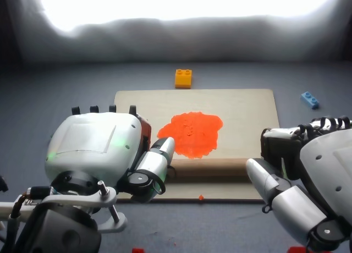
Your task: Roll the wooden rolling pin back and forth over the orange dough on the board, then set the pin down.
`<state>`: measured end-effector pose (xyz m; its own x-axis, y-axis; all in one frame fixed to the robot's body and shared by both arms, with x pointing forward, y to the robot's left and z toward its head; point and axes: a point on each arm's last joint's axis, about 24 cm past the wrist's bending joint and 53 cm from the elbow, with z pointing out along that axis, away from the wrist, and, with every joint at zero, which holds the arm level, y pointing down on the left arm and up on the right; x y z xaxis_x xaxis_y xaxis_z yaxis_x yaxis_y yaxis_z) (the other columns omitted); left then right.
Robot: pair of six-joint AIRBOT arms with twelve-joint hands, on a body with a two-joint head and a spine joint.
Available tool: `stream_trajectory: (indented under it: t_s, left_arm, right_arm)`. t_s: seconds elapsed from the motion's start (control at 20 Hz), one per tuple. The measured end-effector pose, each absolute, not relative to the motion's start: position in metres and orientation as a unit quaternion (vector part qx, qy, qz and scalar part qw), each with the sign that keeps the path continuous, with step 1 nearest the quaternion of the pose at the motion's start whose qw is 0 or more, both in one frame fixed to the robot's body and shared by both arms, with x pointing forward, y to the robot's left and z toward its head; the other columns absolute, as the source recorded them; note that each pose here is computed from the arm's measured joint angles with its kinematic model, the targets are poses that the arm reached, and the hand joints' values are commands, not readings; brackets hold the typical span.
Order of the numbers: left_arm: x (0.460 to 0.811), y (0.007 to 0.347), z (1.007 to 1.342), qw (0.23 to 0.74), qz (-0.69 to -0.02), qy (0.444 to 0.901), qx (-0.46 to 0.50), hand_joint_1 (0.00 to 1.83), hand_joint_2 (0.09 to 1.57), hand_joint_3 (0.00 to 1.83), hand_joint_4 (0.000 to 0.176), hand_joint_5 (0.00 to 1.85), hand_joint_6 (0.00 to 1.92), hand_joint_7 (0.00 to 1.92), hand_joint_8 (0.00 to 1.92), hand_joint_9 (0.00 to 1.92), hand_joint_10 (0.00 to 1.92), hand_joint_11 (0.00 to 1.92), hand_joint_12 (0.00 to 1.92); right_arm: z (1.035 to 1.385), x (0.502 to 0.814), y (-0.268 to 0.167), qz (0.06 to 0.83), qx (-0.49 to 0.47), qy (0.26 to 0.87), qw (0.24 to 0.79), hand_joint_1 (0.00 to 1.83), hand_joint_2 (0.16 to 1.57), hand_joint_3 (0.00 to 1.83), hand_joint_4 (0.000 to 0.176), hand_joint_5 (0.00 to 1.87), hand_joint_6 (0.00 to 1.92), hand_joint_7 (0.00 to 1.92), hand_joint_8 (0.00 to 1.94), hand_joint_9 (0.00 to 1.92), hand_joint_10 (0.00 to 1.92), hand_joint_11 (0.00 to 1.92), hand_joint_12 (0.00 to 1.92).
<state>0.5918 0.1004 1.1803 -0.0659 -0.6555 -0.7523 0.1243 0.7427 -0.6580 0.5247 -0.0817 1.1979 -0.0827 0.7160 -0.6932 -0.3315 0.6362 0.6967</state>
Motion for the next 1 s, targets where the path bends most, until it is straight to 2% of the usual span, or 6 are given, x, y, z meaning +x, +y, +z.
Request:
stream_trajectory:
  t_s: [0.15,0.4,0.6,0.7,0.9,1.0]
  left_arm:
    - [0.594,0.101,1.177,0.651,-0.296,0.669,-0.202,0.00,1.26,0.02,0.000,0.04,0.00,0.03,0.00,0.00,0.00,0.00,0.00]
    - [0.596,0.104,1.180,0.657,-0.293,0.664,-0.202,0.00,1.24,0.01,0.000,0.00,0.00,0.01,0.00,0.00,0.00,0.01,0.01]
    - [0.595,0.100,1.174,0.654,-0.305,0.663,-0.200,0.00,1.23,0.00,0.000,0.00,0.00,0.00,0.00,0.00,0.00,0.00,0.00]
    - [0.594,0.098,1.171,0.654,-0.310,0.662,-0.194,0.00,1.24,0.01,0.000,0.00,0.00,0.00,0.00,0.00,0.00,0.00,0.00]
    - [0.593,0.092,1.159,0.653,-0.331,0.656,-0.185,0.00,1.29,0.03,0.000,0.00,0.00,0.00,0.00,0.00,0.00,0.00,0.00]
    - [0.592,0.093,1.145,0.648,-0.327,0.663,-0.185,0.00,1.31,0.03,0.000,0.00,0.00,0.00,0.00,0.00,0.00,0.00,0.00]
  right_arm:
    - [1.198,0.525,-0.080,0.397,0.153,0.621,0.659,0.00,1.22,0.01,0.000,0.13,0.00,0.14,0.00,0.12,0.00,0.00,0.20]
    - [1.202,0.527,-0.086,0.393,0.158,0.614,0.666,0.00,1.25,0.00,0.000,0.14,0.01,0.16,0.00,0.15,0.01,0.00,0.25]
    - [1.192,0.530,-0.087,0.390,0.175,0.621,0.657,0.00,1.25,0.00,0.000,0.12,0.00,0.14,0.00,0.09,0.01,0.00,0.12]
    - [1.172,0.537,-0.087,0.379,0.196,0.637,0.643,0.00,1.28,0.01,0.000,0.10,0.00,0.12,0.00,0.09,0.00,0.00,0.15]
    - [1.177,0.540,-0.079,0.392,0.196,0.622,0.649,0.00,1.36,0.03,0.000,0.12,0.01,0.14,0.01,0.10,0.01,0.00,0.17]
    - [1.172,0.542,-0.076,0.391,0.196,0.625,0.646,0.00,1.41,0.02,0.000,0.11,0.01,0.11,0.00,0.07,0.00,0.00,0.08]
